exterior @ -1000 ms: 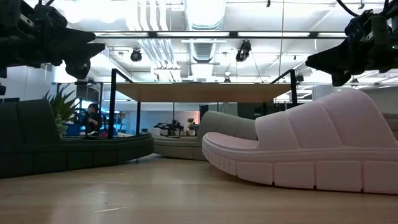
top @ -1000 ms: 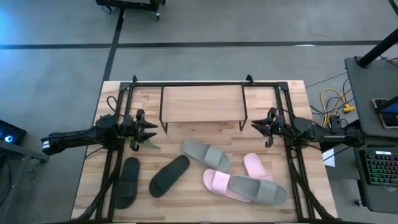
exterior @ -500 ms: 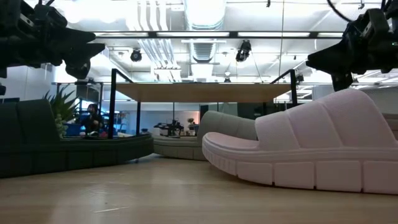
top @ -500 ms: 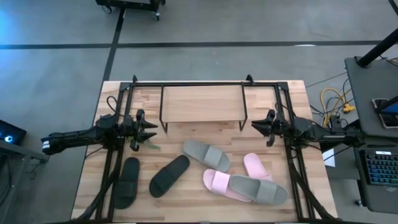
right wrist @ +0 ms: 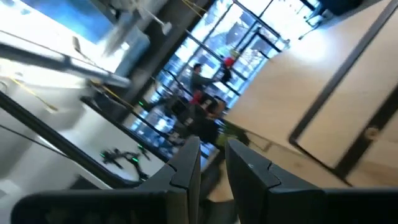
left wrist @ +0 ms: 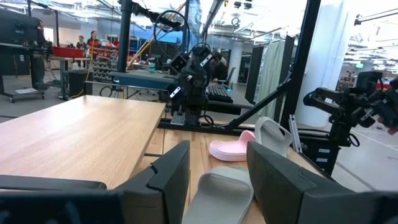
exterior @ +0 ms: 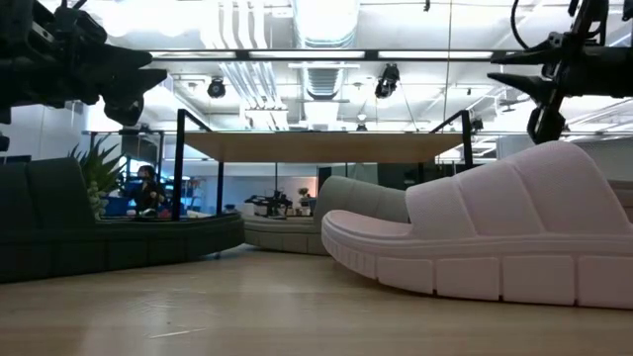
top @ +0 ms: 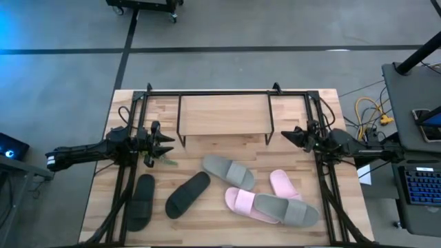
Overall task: Pick and place slides into the shelf
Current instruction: Put the right gray slide on the shelf
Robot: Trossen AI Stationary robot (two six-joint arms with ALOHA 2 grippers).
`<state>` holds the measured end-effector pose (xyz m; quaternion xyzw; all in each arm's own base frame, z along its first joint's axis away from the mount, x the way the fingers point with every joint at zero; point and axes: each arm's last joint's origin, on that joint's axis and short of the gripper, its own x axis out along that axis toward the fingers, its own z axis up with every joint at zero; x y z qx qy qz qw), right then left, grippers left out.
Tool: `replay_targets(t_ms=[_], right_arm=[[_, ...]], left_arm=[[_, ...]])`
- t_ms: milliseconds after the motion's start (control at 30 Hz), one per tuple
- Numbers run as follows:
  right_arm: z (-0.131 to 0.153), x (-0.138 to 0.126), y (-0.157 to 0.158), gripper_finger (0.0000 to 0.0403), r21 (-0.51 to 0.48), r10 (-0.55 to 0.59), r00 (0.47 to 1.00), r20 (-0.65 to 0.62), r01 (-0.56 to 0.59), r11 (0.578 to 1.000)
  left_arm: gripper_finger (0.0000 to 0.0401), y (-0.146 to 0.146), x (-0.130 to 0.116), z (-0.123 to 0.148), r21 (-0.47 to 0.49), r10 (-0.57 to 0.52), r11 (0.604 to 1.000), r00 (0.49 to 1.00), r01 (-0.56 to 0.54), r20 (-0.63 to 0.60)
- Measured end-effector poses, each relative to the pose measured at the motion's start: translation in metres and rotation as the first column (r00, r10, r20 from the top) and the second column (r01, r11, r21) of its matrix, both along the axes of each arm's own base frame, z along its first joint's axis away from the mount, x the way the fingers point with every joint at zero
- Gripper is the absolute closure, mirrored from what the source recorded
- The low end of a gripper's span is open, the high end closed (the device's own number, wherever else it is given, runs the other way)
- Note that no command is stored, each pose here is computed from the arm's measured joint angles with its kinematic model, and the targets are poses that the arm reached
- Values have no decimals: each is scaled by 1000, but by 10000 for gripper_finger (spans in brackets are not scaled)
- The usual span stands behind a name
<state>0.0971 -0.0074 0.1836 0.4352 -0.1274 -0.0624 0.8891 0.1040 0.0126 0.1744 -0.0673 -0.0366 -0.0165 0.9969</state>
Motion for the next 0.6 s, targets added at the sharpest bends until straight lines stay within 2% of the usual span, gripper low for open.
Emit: replay_targets(t_ms=[133, 200, 300, 400, 500, 600], right_arm=[[3, 0, 0, 335, -26, -2, 1000, 21, 3, 1000], [7, -1, 2, 335, -61, 53, 997, 63, -49, 997], [24, -6, 7, 335, -222, 215, 951, 221, -166, 961], [37, -11, 12, 335, -374, 335, 886, 319, -208, 904], [37, -12, 11, 335, -388, 325, 888, 325, -189, 902], [33, -9, 10, 335, -360, 274, 918, 286, -162, 919]], left_arm=[[256, 0, 0, 0, 0, 0, 1000, 1000, 0, 0], [256, 0, 0, 0, 0, 0, 1000, 1000, 0, 0], [256, 0, 0, 0, 0, 0, 1000, 1000, 0, 0], [256, 0, 0, 0, 0, 0, 1000, 1000, 0, -1], [256, 0, 0, 0, 0, 0, 1000, 1000, 0, 0], [256, 0, 0, 0, 0, 0, 1000, 1000, 0, 1]])
